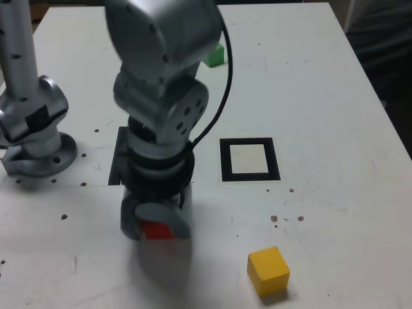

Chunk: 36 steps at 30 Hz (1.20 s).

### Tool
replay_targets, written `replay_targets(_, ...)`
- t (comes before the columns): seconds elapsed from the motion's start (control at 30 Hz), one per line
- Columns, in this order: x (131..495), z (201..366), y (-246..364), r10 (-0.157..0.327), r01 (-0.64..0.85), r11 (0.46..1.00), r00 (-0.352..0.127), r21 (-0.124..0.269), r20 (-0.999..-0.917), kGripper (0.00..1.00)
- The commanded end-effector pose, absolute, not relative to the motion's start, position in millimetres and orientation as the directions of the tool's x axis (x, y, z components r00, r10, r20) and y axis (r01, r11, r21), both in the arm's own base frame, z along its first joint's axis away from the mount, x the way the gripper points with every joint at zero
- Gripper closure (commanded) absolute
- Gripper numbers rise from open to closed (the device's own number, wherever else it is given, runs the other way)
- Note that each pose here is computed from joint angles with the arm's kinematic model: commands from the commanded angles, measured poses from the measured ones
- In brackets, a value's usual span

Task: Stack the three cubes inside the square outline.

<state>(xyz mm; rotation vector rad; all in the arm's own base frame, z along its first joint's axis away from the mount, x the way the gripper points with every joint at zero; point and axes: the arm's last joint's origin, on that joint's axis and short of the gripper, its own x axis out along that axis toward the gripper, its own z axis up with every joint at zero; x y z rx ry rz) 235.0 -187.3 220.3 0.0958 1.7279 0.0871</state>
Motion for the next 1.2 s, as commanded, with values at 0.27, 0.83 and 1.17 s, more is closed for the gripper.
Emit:
replay_targets(0.27,265.3,238.6,-153.8,0.124,0.102,0.989,-0.142,0.110,-0.9820,0.71)
replay_targets(0.83,312.4,255.3,-78.5,0.109,0.046,0.994,-0.129,0.104,-0.9857,0.70)
replay_targets(1.17,338.2,251.9,-57.7,0.105,0.042,0.994,-0.118,0.100,-0.9875,0.70)
